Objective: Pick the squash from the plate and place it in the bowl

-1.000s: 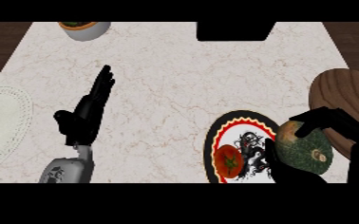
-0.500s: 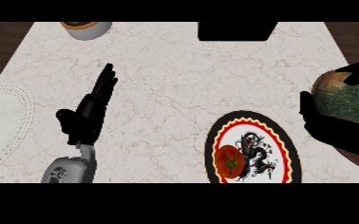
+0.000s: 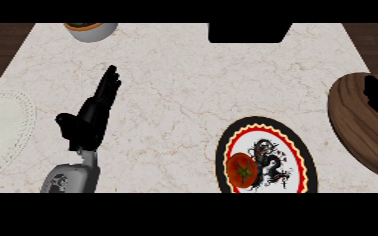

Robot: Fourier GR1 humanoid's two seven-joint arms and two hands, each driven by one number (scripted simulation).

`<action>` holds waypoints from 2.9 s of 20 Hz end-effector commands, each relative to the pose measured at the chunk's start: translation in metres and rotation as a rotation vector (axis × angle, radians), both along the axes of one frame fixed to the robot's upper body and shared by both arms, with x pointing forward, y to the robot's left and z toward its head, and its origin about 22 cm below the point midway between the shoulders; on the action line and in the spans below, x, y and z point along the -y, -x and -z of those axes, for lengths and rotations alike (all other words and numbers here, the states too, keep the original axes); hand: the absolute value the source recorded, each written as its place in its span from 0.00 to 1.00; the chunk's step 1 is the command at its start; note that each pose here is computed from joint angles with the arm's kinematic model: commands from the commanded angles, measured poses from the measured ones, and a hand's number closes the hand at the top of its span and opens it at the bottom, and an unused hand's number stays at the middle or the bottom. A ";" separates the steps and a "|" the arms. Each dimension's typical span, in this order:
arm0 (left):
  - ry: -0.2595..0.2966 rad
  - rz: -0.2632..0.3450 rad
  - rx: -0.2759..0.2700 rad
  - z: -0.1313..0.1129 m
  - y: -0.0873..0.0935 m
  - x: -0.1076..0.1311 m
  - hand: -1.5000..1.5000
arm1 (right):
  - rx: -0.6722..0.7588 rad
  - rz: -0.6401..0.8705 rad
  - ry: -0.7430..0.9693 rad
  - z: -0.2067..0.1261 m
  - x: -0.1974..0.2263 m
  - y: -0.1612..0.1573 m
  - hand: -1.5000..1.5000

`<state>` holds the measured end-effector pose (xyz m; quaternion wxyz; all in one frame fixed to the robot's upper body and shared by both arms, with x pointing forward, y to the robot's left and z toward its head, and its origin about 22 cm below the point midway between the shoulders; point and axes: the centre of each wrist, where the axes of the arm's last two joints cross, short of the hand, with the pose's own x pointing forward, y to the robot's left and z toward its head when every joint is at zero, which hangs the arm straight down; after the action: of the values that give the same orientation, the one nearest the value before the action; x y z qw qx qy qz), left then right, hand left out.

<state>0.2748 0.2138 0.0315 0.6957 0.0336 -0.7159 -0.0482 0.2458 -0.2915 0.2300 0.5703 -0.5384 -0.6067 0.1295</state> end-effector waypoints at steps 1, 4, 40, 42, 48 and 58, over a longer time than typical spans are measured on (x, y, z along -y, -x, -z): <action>0.003 -0.005 0.003 0.014 0.006 0.005 0.50 | -0.074 0.057 0.100 0.029 0.036 -0.012 1.00; 0.002 0.008 0.001 -0.007 -0.002 0.004 0.50 | -0.076 0.116 0.084 0.037 0.068 -0.027 1.00; 0.007 -0.012 -0.001 0.008 0.000 0.004 0.50 | 0.197 -0.014 -0.431 0.119 0.212 -0.002 0.00; -0.002 -0.003 0.007 0.015 0.016 -0.007 0.50 | 0.192 -0.049 -0.469 0.109 0.228 0.028 0.00; 0.012 0.009 -0.013 0.011 0.005 -0.004 0.50 | 0.241 -0.069 -0.587 0.130 0.247 0.066 0.00; 0.005 -0.005 -0.014 -0.011 0.001 -0.014 0.50 | 0.204 -0.169 -0.635 0.134 0.261 0.129 0.00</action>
<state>0.2720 0.2174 0.0344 0.6993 0.0342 -0.7125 -0.0468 0.1356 -0.5468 0.0964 0.6314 -0.3043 -0.7088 -0.0793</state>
